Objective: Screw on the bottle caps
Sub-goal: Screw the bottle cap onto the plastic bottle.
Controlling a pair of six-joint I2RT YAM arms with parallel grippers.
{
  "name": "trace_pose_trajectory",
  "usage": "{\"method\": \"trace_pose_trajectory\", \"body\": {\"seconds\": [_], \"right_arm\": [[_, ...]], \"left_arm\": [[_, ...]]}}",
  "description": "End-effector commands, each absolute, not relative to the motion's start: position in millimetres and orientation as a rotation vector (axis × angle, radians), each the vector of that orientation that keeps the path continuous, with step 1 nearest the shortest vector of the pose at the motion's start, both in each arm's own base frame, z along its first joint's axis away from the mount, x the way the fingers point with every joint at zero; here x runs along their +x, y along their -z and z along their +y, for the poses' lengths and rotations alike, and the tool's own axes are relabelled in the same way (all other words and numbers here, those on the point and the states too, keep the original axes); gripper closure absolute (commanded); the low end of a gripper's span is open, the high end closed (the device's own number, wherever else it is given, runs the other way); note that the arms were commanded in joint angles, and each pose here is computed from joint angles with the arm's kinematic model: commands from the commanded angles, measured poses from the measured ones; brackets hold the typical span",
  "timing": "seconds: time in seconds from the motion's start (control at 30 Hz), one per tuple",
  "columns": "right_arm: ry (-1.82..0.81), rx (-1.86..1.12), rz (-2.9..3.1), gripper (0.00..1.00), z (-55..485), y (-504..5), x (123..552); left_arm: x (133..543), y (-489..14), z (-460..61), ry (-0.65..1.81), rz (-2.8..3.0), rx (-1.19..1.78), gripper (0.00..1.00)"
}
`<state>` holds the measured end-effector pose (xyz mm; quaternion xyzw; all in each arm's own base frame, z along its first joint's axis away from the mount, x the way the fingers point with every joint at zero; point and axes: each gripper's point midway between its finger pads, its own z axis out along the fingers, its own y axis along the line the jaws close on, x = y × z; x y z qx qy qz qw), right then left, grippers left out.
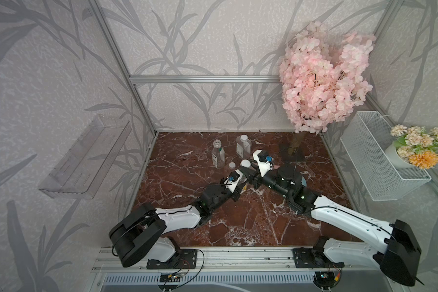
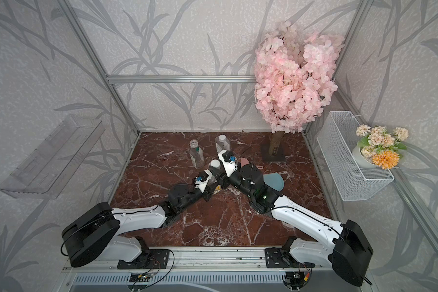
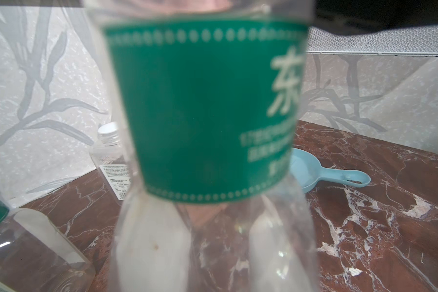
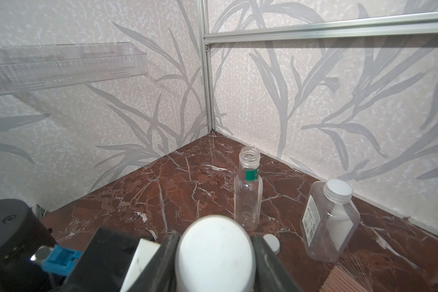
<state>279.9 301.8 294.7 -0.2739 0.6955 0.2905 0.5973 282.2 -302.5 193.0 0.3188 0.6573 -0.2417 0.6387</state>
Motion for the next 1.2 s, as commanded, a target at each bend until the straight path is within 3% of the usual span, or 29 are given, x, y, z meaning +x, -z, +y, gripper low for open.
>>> {"method": "trace_pose_trajectory", "body": {"seconds": [0.0,0.07,0.2,0.33,0.57,0.77,1.07,1.17], "right_arm": [[-0.576,-0.655,1.776,0.44,287.7,-251.1,278.7],[-0.595,-0.656,1.767,0.37,287.2,-256.6,274.9],[-0.643,-0.660,1.736,0.14,283.3,-270.2,263.4],[-0.664,-0.716,1.733,0.01,273.6,-273.9,244.2],[-0.652,-0.889,1.727,0.01,236.7,-274.1,200.1],[-0.802,-1.034,1.594,0.01,216.3,-314.9,176.9],[-1.041,-1.362,1.253,0.00,242.4,-362.5,157.3],[-1.102,-1.388,1.205,0.05,252.1,-368.4,165.3]], "left_arm": [[276.5,-246.9,-310.4,0.607,1.305,0.669,0.81],[278.1,-239.1,-310.2,0.604,1.326,0.666,0.81],[283.7,-225.5,-311.2,0.588,1.372,0.663,0.81],[285.3,-221.3,-312.5,0.594,1.387,0.659,0.81],[280.6,-223.7,-314.9,0.630,1.381,0.686,0.81],[245.9,-228.3,-331.8,0.779,1.303,0.859,0.81],[208.2,-232.6,-343.1,0.929,1.215,1.021,0.81],[203.5,-235.3,-345.4,0.952,1.197,1.033,0.81]]}}
